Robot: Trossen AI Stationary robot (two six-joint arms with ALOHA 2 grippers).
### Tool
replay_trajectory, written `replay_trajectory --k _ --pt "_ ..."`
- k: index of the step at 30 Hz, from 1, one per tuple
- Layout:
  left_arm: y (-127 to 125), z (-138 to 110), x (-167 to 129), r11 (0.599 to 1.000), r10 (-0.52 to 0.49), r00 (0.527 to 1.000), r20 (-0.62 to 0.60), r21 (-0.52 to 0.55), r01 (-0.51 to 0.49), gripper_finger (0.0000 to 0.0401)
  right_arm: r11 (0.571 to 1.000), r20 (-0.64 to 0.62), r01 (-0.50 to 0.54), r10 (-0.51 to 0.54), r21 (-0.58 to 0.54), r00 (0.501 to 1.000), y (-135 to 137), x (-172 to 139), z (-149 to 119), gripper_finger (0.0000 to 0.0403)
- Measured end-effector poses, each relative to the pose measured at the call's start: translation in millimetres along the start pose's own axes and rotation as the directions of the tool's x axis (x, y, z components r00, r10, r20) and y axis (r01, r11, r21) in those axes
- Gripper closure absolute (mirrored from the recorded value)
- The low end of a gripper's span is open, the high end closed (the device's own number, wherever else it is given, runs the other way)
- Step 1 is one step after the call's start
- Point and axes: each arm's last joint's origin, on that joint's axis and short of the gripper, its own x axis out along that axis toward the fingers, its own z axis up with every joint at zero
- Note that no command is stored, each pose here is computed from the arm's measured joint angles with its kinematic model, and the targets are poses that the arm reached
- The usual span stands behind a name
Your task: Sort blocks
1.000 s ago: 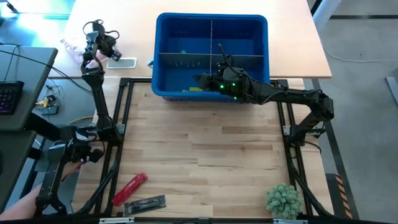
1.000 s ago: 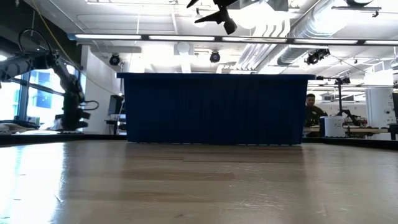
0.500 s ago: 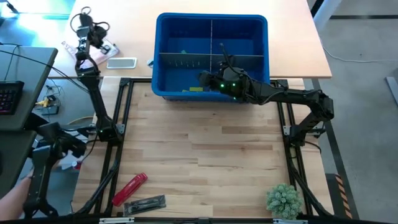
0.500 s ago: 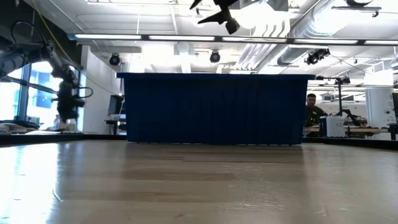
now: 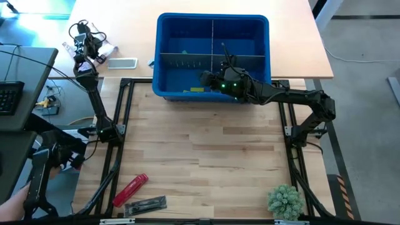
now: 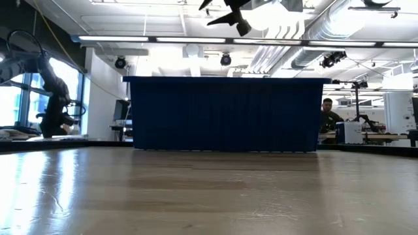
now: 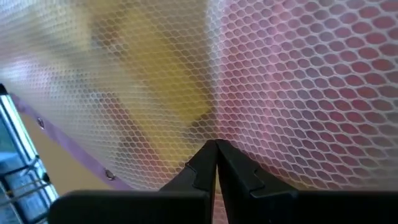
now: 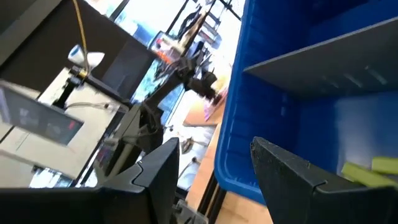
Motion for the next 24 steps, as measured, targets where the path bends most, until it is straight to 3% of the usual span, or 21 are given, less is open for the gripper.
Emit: replay_trajectory --k 5,10,14,16,19,24 --pt "-6.8 7.3 -7.5 0.998 -0.056 0.997 0.046 0.022 0.055 0.0401 1.000 -0.026 -0.018 0.018 0.000 1.000 0.5 0.0 -0.8 0.0217" --pt "-31.2 33.3 -28.3 0.982 -0.174 0.975 0.136 0.095 0.162 0.0401 1.000 -0.026 -0.018 0.018 0.001 1.000 0.5 0.0 -0.6 0.0217" --pt "-34.1 39.8 -51.5 0.963 -0.258 0.938 0.231 0.141 0.230 0.0401 1.000 -0.025 -0.020 0.020 0.002 0.999 0.7 0.0 -0.5 0.0217" --pt "-30.4 40.9 -70.9 0.949 -0.311 0.894 0.323 0.159 0.272 0.0401 1.000 -0.023 -0.023 0.023 0.003 0.999 1.0 0.0 -0.3 0.0217" --pt "-21.7 43.5 -90.5 0.963 -0.265 0.884 0.386 0.156 0.220 0.0401 1.000 -0.023 -0.021 0.021 -0.002 1.000 0.7 0.0 -0.3 0.0217" --pt "2.8 28.9 -81.0 0.995 -0.089 0.939 0.331 0.077 0.067 0.0401 1.000 -0.016 -0.004 0.004 -0.008 1.000 -0.3 0.0 -0.6 0.0217"
